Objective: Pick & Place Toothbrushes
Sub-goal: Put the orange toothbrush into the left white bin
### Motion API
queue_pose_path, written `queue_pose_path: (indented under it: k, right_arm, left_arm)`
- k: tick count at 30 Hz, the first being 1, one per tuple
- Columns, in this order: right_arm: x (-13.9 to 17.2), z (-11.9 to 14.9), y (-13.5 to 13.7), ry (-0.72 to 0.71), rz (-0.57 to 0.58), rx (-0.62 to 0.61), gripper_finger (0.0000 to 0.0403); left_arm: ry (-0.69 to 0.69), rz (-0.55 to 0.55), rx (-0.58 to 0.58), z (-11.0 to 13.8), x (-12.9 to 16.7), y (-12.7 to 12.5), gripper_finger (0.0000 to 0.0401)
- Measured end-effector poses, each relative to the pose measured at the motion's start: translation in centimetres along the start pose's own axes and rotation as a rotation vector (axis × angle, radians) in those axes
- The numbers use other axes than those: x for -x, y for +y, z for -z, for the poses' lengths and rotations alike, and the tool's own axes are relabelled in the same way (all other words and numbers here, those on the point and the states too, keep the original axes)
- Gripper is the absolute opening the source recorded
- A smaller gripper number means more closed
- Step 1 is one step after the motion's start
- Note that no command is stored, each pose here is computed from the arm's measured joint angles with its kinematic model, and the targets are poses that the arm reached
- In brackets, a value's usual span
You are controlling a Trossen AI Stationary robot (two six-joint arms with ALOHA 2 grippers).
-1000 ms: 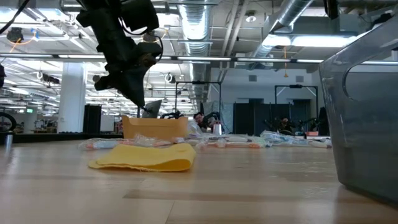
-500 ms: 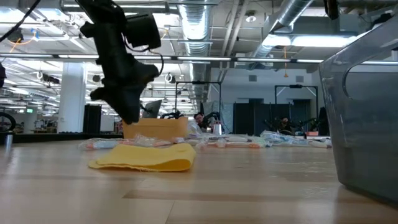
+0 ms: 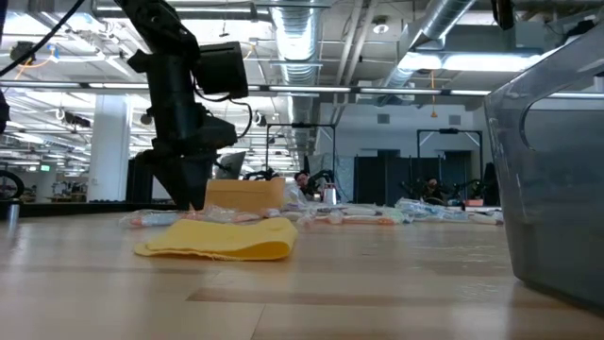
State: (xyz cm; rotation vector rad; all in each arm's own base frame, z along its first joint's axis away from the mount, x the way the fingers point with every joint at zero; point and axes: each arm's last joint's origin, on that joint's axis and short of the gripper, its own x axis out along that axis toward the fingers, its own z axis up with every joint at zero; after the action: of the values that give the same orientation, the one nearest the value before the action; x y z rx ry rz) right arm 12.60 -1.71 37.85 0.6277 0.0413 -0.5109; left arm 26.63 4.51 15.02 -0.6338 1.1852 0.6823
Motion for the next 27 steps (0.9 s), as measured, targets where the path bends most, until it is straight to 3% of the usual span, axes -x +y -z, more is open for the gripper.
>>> queue_pose_path:
  k: [19,27]
  right_arm:
    - [0.0,0.0,0.0,0.000,-0.001,0.000,0.0017]
    - [0.0,0.0,0.0,0.000,0.000,0.000,0.0017]
  left_arm:
    - [0.041,-0.050,-0.012,0.2,-1.7,-0.1,0.0156]
    - [0.046,-0.055,-0.012,0.2,-1.7,0.0,0.0118]
